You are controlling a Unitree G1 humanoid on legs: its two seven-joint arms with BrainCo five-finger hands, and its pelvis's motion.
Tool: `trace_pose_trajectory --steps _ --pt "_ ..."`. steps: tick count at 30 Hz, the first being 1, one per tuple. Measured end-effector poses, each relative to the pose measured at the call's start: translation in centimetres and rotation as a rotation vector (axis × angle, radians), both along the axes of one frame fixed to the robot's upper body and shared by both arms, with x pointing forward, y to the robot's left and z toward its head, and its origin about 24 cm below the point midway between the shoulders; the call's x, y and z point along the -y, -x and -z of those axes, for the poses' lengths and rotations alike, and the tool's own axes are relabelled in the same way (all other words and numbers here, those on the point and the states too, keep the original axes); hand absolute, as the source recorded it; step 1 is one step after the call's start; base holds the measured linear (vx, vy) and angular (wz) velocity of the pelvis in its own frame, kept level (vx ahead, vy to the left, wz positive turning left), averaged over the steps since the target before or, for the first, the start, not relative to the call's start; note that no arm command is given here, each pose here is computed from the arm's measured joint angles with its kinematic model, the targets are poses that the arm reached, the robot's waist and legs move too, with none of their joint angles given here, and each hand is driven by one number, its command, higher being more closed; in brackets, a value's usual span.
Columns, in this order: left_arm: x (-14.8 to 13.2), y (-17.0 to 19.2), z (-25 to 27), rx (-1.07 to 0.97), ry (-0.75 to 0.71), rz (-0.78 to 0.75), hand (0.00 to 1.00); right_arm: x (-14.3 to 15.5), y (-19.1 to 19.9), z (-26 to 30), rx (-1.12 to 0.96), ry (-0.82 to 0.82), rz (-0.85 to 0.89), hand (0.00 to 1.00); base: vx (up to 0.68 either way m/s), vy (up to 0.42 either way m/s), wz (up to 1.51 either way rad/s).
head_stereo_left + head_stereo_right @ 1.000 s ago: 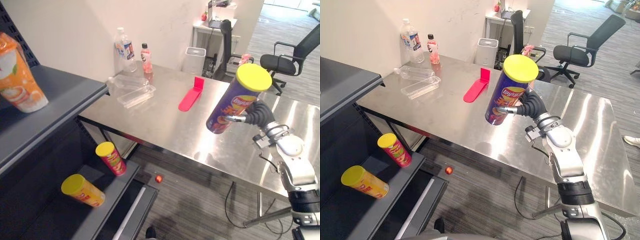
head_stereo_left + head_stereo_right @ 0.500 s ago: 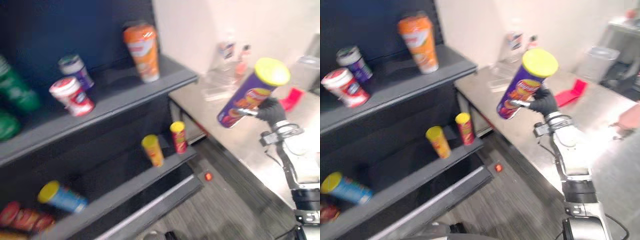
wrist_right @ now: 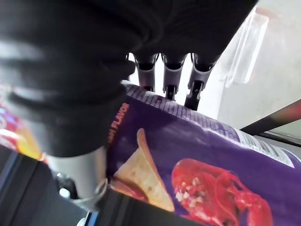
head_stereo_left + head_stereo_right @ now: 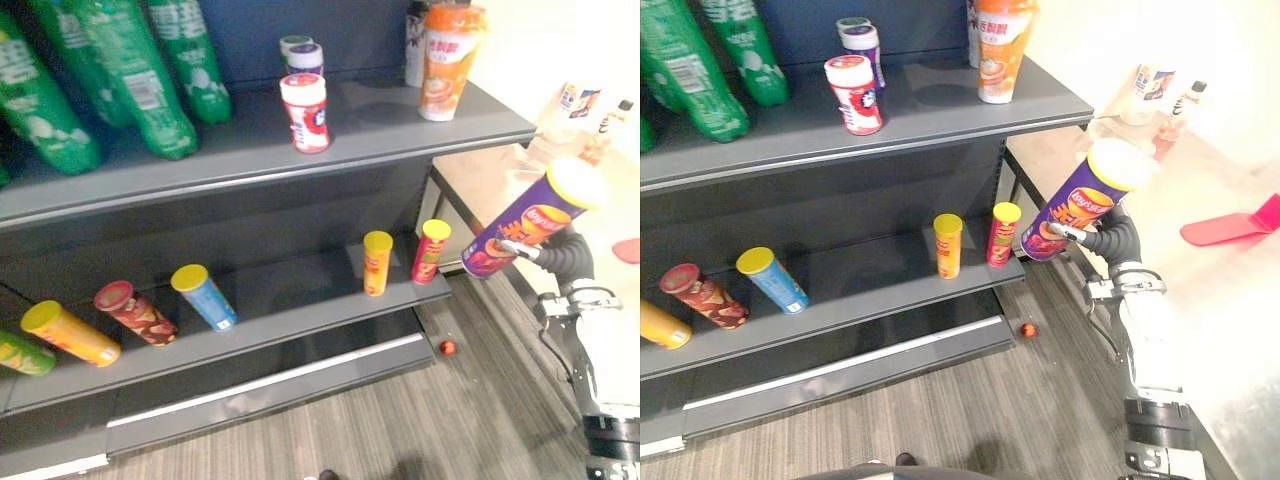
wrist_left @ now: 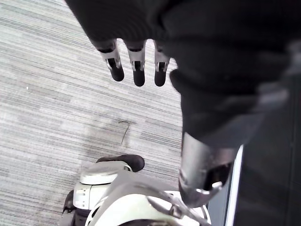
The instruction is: Put the gum and the chips on the shelf.
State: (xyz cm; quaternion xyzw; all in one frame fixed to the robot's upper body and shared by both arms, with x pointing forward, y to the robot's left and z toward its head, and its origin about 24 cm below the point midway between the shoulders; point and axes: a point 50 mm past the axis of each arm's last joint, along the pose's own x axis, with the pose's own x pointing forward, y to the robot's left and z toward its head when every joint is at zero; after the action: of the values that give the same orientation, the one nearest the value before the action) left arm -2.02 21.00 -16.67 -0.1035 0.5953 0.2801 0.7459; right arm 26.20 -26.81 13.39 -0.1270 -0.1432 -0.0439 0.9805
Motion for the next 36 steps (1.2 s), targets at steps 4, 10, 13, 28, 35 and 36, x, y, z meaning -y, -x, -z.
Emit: trace_pose_trajectory --steps 4,10,13,28,35,36 --pt "0.2 -0.1 0.0 0.010 0.022 0.002 0.00 1.9 1.2 0.1 0.008 0.027 0.103 1.00 -0.06 0.140 0.05" --pt "-1.0 -2.2 -0.3 0.050 0.035 0.056 0.00 4.6 4.3 0.8 0.003 0.037 0.251 1.00 0.01 0.038 0.86" --pt "-1.2 -3.1 -0.3 0.049 0.042 0.095 0.00 4.3 4.7 0.3 0.037 0.048 0.250 1.00 0.07 0.005 0.81" --pt "-0.8 -1.7 -0.4 0.033 0.030 0.090 0.00 0.9 2.3 1.0 0.033 0.044 0.034 1.00 0.04 -0.121 0.11" --pt "-0.6 -1.9 -0.3 0.036 0.044 0.121 0.00 -2.6 1.5 2.3 -0.031 0.061 -0.166 1.00 0.00 -0.024 0.03" --pt "-0.7 -2.0 -0.3 0.041 0.045 0.130 0.00 -3.0 1.5 2.5 -0.037 0.053 -0.187 1.00 0.01 0.023 0.14"
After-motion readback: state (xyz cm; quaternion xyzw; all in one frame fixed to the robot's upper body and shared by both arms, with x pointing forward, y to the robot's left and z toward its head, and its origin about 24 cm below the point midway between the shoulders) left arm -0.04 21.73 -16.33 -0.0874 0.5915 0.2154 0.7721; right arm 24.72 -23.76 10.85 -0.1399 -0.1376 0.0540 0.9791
